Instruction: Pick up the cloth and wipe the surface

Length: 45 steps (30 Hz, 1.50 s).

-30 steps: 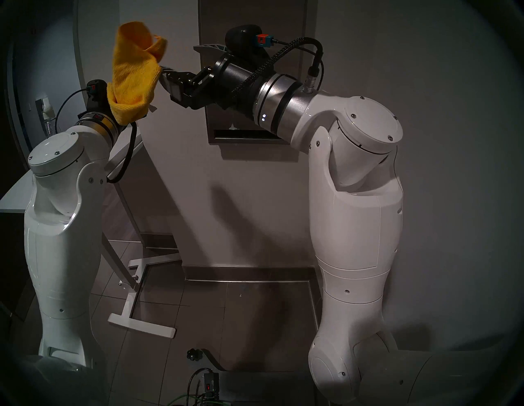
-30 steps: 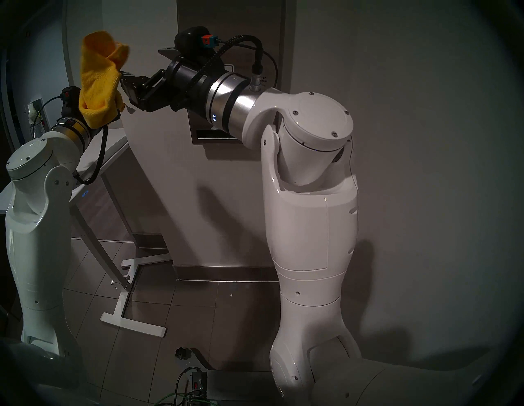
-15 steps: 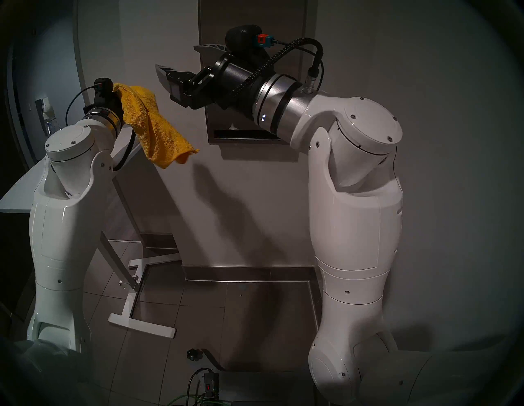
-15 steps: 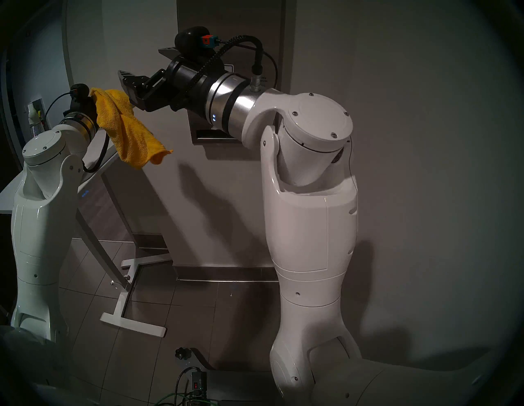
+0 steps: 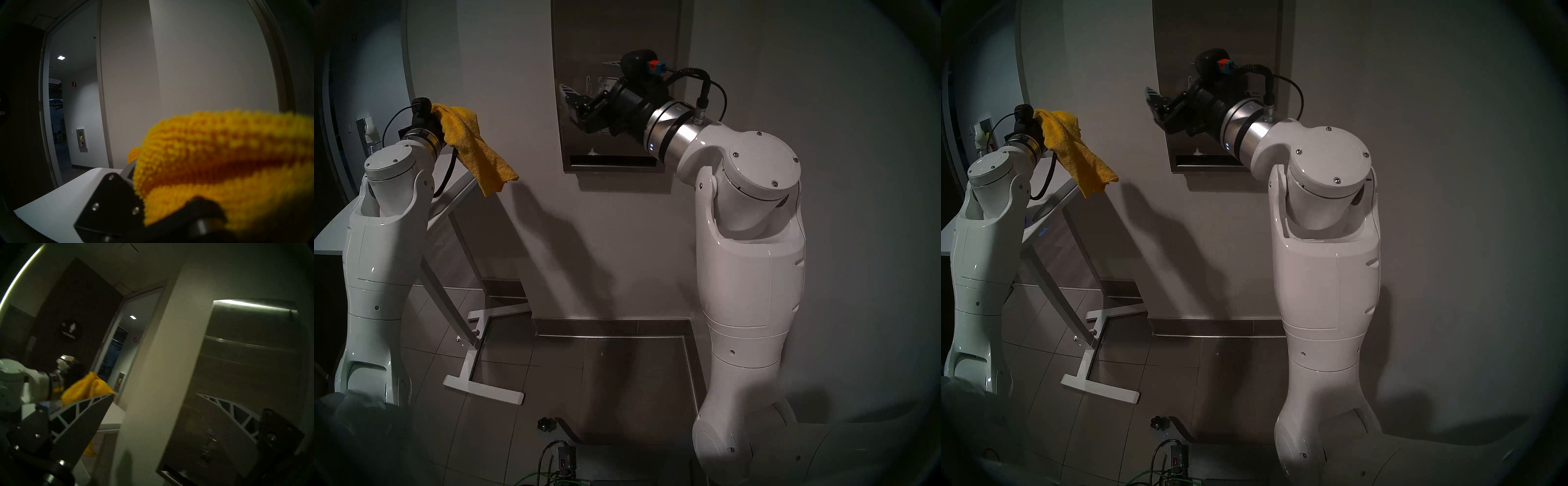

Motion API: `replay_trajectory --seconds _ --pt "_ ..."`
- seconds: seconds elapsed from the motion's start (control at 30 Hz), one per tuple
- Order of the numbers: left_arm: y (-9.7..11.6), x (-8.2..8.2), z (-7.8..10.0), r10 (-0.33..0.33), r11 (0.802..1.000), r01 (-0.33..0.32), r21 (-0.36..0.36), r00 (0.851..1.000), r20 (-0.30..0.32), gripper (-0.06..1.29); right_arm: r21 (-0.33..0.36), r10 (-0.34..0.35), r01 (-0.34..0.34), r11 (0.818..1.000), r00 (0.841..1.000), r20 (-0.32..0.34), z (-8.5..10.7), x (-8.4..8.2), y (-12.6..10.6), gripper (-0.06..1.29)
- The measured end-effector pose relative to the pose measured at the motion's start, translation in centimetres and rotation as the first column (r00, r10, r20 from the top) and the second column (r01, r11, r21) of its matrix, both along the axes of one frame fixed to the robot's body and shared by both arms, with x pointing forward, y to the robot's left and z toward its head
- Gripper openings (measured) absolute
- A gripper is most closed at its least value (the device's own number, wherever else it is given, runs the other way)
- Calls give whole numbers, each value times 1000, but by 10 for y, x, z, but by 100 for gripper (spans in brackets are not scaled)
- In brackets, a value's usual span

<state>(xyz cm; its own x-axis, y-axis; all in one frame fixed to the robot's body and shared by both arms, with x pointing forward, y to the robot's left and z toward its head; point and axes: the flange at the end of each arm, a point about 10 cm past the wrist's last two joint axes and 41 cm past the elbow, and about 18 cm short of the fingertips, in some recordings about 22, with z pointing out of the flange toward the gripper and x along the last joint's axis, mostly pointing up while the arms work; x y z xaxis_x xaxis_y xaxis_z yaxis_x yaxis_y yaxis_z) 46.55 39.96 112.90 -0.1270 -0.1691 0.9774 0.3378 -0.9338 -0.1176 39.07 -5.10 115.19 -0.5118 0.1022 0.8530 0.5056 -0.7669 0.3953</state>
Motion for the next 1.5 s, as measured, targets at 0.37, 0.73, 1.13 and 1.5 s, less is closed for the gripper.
replay_trajectory --seconds 0.37,0.73,1.13,1.5 --pt "2 -4 7 -14 1000 14 12 999 33 4 -47 -278 282 958 958 77 -29 11 -27 124" --pt "30 -11 -6 80 996 -79 -42 996 27 4 -29 -432 438 898 894 122 -54 4 -51 124" --pt "47 6 -43 72 988 -77 -136 997 -41 4 81 -460 453 888 880 120 -69 -22 -45 124" --pt "68 33 -74 92 982 -112 -155 988 -128 4 140 -399 382 914 909 125 -68 -49 -27 124"
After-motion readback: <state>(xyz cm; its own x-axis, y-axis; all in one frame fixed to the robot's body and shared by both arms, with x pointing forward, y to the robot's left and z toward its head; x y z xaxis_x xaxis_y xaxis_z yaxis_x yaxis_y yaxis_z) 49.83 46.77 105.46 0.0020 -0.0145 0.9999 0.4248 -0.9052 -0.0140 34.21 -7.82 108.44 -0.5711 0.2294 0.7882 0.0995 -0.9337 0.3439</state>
